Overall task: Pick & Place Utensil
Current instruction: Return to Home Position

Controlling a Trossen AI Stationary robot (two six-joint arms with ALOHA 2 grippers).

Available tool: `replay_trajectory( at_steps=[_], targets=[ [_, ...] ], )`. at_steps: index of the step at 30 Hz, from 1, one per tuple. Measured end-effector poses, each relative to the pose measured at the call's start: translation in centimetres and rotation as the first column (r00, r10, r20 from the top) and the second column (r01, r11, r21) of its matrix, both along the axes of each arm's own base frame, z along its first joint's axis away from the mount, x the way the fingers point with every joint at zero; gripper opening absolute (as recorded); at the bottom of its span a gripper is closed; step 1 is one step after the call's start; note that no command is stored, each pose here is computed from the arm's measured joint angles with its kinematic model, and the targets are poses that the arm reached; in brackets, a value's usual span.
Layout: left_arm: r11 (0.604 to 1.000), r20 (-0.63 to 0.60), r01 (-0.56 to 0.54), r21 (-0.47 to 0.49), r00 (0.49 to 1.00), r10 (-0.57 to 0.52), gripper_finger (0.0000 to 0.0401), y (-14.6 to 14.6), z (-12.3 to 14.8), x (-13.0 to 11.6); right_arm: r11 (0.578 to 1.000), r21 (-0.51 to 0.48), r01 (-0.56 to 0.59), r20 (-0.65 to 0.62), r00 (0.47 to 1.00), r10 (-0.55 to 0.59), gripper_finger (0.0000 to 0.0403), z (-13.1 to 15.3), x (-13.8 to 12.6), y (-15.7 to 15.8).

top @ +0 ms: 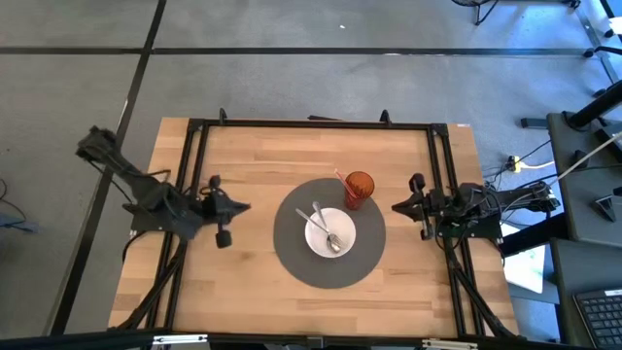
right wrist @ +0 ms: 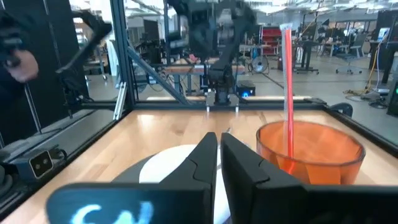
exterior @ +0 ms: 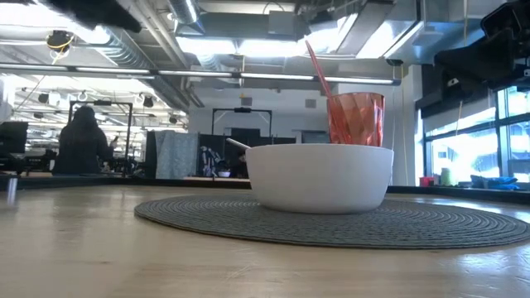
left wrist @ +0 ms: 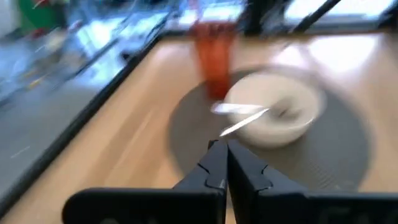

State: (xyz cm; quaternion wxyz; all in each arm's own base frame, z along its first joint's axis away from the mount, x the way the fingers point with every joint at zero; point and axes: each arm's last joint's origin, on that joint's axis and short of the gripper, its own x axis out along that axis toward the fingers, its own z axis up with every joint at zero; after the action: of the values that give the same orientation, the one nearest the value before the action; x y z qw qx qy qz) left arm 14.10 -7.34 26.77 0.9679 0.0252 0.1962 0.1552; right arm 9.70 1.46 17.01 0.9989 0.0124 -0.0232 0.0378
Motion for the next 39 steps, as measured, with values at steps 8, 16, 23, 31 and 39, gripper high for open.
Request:
replay_trajectory(
  at_steps=[8,16,23,31,39],
  targets=[
    [0.972,0.35,0.236,-0.009,0.911,-0.218,0.0001,3.6,-2.5,-2.3,1.0,-0.016,0.012,0.028,1.0,-0.012,0.0023,0.3,0.0,0.0],
    [0.926,0.424,0.376,0.032,0.834,-0.353,0.0001,5.7,-3.9,-1.1,0.999,-0.023,0.035,0.028,0.999,-0.035,0.0023,0.3,0.0,-0.1],
    [0.942,0.443,0.302,0.144,0.832,-0.334,0.0001,6.7,-2.6,-2.0,0.999,-0.015,0.036,0.047,0.998,-0.035,0.002,0.4,-0.1,-0.1],
    [0.929,0.47,0.303,0.213,0.802,-0.37,0.0001,6.6,-2.1,-5.5,0.999,-0.023,0.028,0.093,0.995,-0.026,0.0006,0.8,-0.2,-0.1],
    [0.904,0.352,0.408,0.127,0.834,-0.426,0.0001,6.4,-5.6,-5.1,1.0,0.001,0.025,0.116,0.993,-0.025,0.0006,1.1,-0.2,-0.1]
  ],
)
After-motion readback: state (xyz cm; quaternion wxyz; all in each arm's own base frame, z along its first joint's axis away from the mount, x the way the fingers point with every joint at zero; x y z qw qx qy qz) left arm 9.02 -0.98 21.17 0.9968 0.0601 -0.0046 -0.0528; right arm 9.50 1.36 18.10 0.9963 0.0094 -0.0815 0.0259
